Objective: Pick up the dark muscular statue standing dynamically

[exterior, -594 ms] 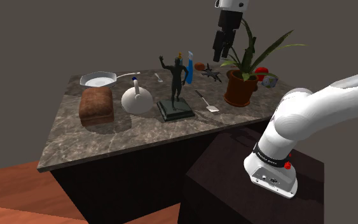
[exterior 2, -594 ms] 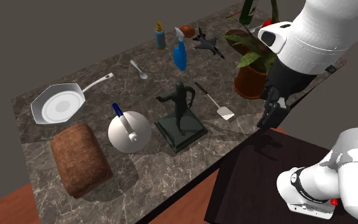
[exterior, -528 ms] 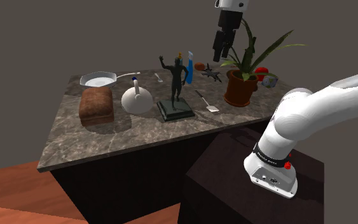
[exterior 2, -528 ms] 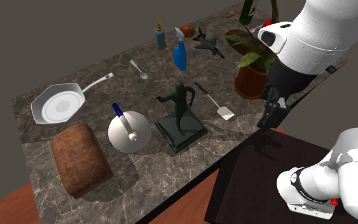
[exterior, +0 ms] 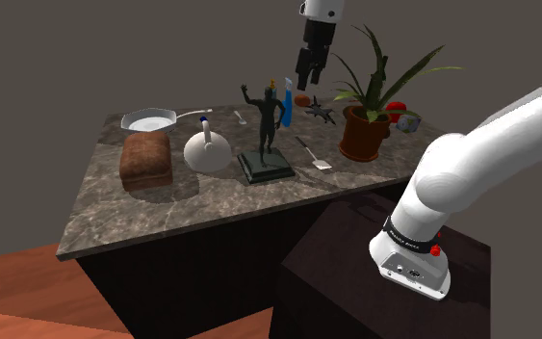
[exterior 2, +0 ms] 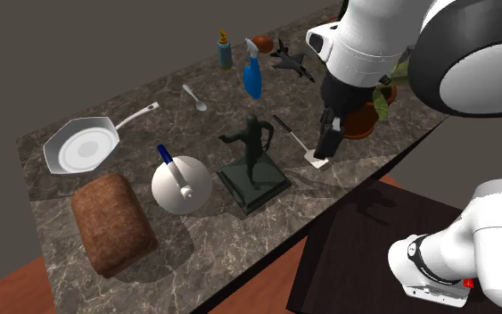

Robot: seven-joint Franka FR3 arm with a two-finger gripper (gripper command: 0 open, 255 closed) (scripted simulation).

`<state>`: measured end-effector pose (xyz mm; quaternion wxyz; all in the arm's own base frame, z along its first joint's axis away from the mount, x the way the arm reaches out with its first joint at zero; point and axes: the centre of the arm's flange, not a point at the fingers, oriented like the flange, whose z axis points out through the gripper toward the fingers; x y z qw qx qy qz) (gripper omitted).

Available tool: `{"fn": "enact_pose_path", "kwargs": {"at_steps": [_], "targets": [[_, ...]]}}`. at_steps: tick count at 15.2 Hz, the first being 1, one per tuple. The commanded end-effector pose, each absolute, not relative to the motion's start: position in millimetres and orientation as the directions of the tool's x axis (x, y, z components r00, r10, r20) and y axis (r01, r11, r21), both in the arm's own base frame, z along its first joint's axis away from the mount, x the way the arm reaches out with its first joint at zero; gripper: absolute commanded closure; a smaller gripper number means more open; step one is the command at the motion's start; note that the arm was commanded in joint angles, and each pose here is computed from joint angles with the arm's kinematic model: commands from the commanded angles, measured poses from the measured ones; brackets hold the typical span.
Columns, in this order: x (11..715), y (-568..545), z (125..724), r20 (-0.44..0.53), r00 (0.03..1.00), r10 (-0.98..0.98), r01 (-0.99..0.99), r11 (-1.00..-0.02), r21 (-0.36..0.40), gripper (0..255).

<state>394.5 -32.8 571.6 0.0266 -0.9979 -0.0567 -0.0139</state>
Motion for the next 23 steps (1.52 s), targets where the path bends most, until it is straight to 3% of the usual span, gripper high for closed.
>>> {"fn": "enact_pose_path", "kwargs": {"at_steps": [1, 12, 22, 23], "targets": [[418.6, -40.9, 561.1, 0.04, 0.992, 0.122, 0.124, -0.991, -0.045, 0], [550.6, -66.8, 534.1, 0.087, 0.981, 0.174, 0.176, -0.984, -0.012, 0], [553.4, -67.3, 493.6, 0.088, 0.981, 0.175, 0.177, -0.984, -0.011, 0], [553.6, -67.4, 493.5, 0.088, 0.981, 0.175, 0.177, -0.984, -0.011, 255]]}}
